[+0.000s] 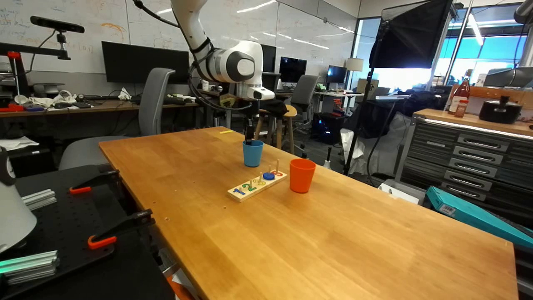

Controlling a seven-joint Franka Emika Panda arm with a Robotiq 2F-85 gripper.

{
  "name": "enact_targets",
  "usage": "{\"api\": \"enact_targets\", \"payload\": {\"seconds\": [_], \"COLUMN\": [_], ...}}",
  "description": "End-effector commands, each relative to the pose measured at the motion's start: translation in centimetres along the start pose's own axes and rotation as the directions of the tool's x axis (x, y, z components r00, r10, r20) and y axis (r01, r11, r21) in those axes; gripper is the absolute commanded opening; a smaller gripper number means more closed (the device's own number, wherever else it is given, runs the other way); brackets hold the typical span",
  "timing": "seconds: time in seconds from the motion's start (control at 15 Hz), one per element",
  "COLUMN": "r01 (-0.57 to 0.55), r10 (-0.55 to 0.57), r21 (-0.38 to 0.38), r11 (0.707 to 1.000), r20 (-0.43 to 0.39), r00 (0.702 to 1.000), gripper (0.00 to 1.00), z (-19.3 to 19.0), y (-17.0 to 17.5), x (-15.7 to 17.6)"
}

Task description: Put the blue cup in the orange cup

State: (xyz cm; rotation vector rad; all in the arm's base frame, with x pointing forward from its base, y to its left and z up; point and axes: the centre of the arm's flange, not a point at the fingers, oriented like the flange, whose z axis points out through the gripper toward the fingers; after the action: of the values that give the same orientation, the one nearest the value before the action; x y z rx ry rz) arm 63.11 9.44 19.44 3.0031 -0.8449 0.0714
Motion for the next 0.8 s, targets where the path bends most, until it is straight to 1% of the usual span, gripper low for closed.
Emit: {"api": "enact_targets", "payload": {"seconds": [0.0,0.07,0.2,0.27,0.33,0.4,0.53,0.73], "r01": [-0.018,-0.021,-0.037,-0.042,-0.047,-0.056,-0.071,-0.111], "r10": [0.018,0.022,0.037,0.043,0.048,0.059,0.077,0.125], "r21": [0.016,0.017,0.02,0.03,0.036,0.05,0.069,0.096], "r11": [1.0,1.0,0.999,0.999,0.998,0.997,0.995,0.989], "r20": [-0.025,-0.025,-0.024,-0.036,-0.042,-0.056,-0.091,-0.151], "r00": [1.0,0.999,0.999,0.998,0.998,0.997,0.993,0.981], "gripper": [0.05,0.0,0.0,0.01,0.01,0.01,0.01,0.01], "z": [0.0,-0.2,-1.2,-2.7,-3.3,-5.4,-8.3,-13.5], "y": [-1.0,-1.0,-1.3,-2.0,-2.3,-3.1,-3.8,-3.6], "x": [1.3,1.4,2.0,2.5,2.7,3.5,4.7,7.0]}}
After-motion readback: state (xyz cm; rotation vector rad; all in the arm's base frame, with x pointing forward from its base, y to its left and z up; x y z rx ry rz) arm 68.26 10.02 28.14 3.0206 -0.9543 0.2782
